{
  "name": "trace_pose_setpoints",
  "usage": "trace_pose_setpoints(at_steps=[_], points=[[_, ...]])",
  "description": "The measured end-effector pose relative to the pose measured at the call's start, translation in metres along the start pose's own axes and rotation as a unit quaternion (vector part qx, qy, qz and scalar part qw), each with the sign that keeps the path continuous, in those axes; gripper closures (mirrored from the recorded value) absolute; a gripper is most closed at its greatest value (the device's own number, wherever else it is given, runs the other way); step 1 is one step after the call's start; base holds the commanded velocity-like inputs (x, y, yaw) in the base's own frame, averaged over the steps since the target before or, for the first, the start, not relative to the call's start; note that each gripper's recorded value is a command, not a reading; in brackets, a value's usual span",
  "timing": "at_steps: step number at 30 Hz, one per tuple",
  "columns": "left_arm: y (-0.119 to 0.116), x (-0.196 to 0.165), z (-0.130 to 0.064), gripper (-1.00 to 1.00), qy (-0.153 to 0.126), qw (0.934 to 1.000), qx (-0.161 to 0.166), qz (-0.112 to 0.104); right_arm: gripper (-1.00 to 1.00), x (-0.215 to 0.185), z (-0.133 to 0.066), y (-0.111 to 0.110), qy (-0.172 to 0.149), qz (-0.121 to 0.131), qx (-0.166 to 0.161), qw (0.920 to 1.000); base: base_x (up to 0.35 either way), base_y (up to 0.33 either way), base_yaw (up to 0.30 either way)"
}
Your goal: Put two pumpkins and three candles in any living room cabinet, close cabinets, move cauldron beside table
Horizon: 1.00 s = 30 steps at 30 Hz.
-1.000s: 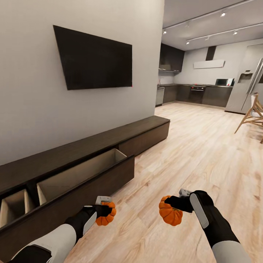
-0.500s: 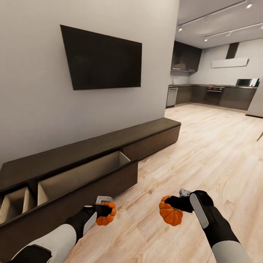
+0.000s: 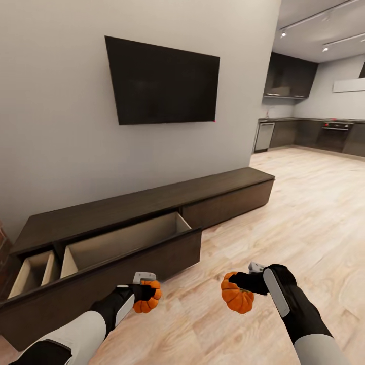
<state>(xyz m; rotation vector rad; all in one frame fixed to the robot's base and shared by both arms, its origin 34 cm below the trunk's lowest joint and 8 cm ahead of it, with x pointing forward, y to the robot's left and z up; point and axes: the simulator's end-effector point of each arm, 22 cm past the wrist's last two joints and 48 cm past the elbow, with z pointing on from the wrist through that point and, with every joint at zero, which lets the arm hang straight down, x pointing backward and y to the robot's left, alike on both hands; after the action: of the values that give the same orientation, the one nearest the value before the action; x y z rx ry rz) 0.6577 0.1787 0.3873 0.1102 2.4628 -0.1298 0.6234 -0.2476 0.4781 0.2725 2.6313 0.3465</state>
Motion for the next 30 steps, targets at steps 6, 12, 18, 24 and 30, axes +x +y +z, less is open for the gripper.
trace_pose_setpoints(at_steps=[6,12,18,24,30], points=[[0.0,-0.0001,0.0001,1.0,0.0,1.0,0.0,0.0,1.0,0.0,0.0002,0.0001,0.0,0.0,0.0,1.0,0.023,-0.033,0.292],[0.0003,-0.0002,0.0001,1.0,0.0,1.0,0.0,-0.001,1.0,0.0001,0.0002,-0.0001,0.0,0.0,0.0,1.0,0.003,-0.004,0.292],[0.0007,-0.0001,0.0001,1.0,0.0,1.0,0.0,-0.001,1.0,0.0002,0.0004,0.0003,0.0,-0.001,0.0,1.0,0.0,0.0,0.292],[0.0005,0.0,0.0001,1.0,0.0,1.0,0.0,0.0,1.0,0.0003,0.0004,0.0003,0.0,-0.001,0.0,1.0,0.011,-0.003,0.292],[0.0007,-0.0006,-0.0001,1.0,-0.001,1.0,0.0,0.0,1.0,0.0004,0.0003,0.0011,0.0,-0.001,0.0,1.0,0.11,-0.123,0.292]])
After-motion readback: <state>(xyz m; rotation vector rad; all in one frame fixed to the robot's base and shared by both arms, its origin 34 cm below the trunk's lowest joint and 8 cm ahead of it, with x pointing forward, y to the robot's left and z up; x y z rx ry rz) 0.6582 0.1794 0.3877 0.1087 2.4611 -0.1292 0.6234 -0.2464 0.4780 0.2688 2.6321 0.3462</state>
